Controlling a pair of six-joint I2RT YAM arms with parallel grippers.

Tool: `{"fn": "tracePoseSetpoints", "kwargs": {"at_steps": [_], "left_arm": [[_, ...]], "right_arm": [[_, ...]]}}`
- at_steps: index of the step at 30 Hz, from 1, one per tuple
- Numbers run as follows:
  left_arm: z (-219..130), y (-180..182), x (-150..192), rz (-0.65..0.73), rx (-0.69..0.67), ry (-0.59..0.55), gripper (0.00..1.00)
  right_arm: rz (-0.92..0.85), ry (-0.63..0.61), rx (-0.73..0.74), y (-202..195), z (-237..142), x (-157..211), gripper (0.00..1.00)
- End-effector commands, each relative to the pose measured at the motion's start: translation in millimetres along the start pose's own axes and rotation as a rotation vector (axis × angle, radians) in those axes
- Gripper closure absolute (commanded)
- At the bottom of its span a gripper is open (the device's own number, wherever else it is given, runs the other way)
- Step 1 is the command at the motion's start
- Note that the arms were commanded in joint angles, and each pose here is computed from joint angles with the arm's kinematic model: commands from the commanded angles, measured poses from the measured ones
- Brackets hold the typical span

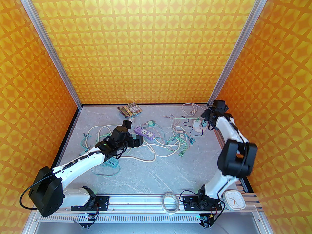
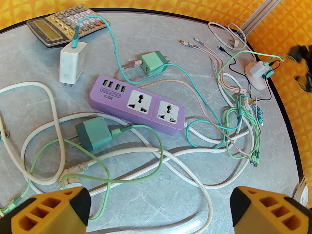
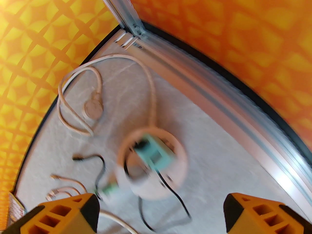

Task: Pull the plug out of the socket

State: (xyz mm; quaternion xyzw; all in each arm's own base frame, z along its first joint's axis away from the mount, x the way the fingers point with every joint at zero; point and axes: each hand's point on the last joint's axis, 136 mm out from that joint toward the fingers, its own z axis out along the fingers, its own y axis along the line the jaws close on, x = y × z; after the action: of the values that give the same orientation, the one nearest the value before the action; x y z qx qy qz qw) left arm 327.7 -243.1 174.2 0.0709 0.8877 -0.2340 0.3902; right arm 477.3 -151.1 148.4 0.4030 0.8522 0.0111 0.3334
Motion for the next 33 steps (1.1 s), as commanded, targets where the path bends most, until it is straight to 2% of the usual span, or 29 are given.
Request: {"fn": "tracePoseSetpoints", "kwargs": {"at_steps": [1, 8, 14, 16, 23, 25, 33], "left_arm": [[1, -10, -14, 0.026, 0.011, -0.008, 0.01], [2, -16, -25, 0.051, 0.010, -0.007, 0.01], [3, -20, -32, 0.061, 0.009, -0.001, 0.01], [3, -20, -33, 0.058, 0.007, 0.000, 0.01], [-2, -22, -38, 0.045, 0.013, -0.012, 0.01], [-2, -35, -32, 0.059, 0.039, -0.003, 0.01], [-5, -44, -27, 0.074, 0.060, 0.000, 0.01]], "right_arm": [[0.061, 0.083, -0.113, 23, 26, -15, 0.18], [0.092, 0.192, -0.106, 26, 76, -15, 0.22], [0.088, 0.301, -0.075, 24, 103, 1, 0.23], [0.090, 0.331, -0.091, 25, 109, 7, 0.26], [0.077, 0.403, -0.082, 18, 118, 32, 0.29], [0.085, 0.430, -0.090, 17, 118, 40, 0.30], [0.061, 0.467, -0.162, 39, 97, 65, 0.33]]}}
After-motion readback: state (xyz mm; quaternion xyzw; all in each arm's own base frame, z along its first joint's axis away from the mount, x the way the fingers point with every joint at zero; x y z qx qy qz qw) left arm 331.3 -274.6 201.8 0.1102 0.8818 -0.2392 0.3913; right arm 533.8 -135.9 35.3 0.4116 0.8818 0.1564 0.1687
